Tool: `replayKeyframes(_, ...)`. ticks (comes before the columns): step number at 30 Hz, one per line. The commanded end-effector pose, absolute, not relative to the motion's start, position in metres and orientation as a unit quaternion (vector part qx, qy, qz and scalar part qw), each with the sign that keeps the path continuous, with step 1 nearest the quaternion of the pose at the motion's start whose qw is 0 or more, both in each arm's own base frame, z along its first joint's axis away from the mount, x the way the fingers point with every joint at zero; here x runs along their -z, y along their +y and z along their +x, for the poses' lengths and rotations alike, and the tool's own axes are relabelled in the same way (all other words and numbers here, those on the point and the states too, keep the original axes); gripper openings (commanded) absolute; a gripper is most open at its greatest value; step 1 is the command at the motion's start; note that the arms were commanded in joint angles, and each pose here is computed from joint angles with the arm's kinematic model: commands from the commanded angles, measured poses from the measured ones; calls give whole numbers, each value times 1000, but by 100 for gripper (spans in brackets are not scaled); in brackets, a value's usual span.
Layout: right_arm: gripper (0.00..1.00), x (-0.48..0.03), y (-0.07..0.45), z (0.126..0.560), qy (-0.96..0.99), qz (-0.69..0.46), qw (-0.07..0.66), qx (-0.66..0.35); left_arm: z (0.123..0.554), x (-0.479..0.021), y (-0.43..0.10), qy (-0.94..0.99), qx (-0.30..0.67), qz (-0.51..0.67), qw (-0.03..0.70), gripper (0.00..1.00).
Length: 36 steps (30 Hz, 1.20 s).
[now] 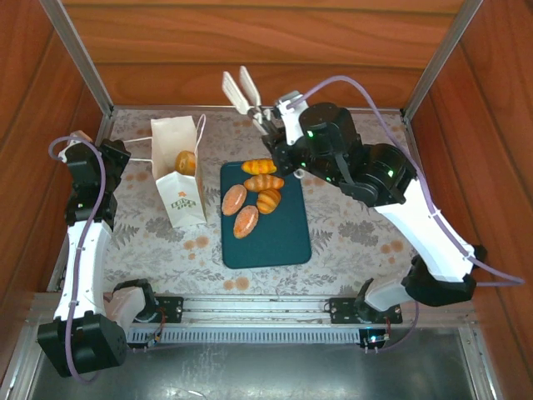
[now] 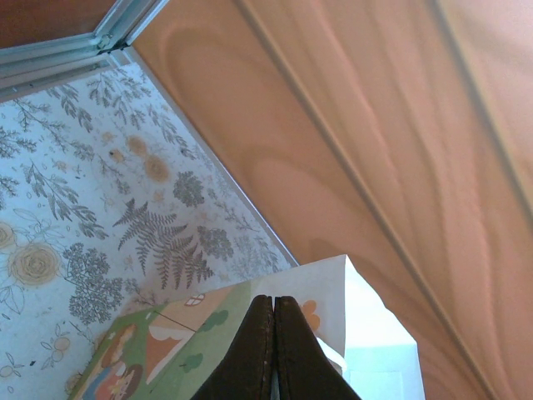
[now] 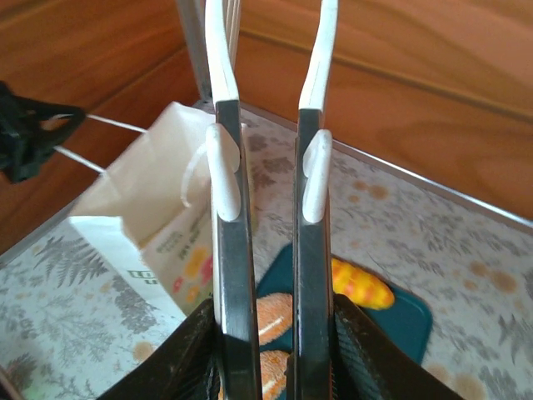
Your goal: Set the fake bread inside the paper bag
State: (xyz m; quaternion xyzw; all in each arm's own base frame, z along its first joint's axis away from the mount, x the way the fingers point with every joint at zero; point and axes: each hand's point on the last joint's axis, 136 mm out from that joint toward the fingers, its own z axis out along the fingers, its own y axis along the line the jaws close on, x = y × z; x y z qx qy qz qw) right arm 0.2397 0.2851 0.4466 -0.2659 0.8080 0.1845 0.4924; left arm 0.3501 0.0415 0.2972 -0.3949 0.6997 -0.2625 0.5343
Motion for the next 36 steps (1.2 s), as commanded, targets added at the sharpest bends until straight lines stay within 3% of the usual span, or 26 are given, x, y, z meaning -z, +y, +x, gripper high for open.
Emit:
replayKeyframes(1,36,-435,269,252,828,-200,490,-184,349,-313,44,690,266,-390,549,0)
replayKeyframes(13,35,-355,246,233,899,-155,373,-170,348,-314,43,689,266,-390,550,0)
replayKeyframes(30,33,-231,276,183,951,-125,159,-234,350,-316,44,688,266,-390,552,0)
replayKeyframes(36,36,-210,283,173,956,-117,119,-243,349,-315,44,688,267,-390,551,0)
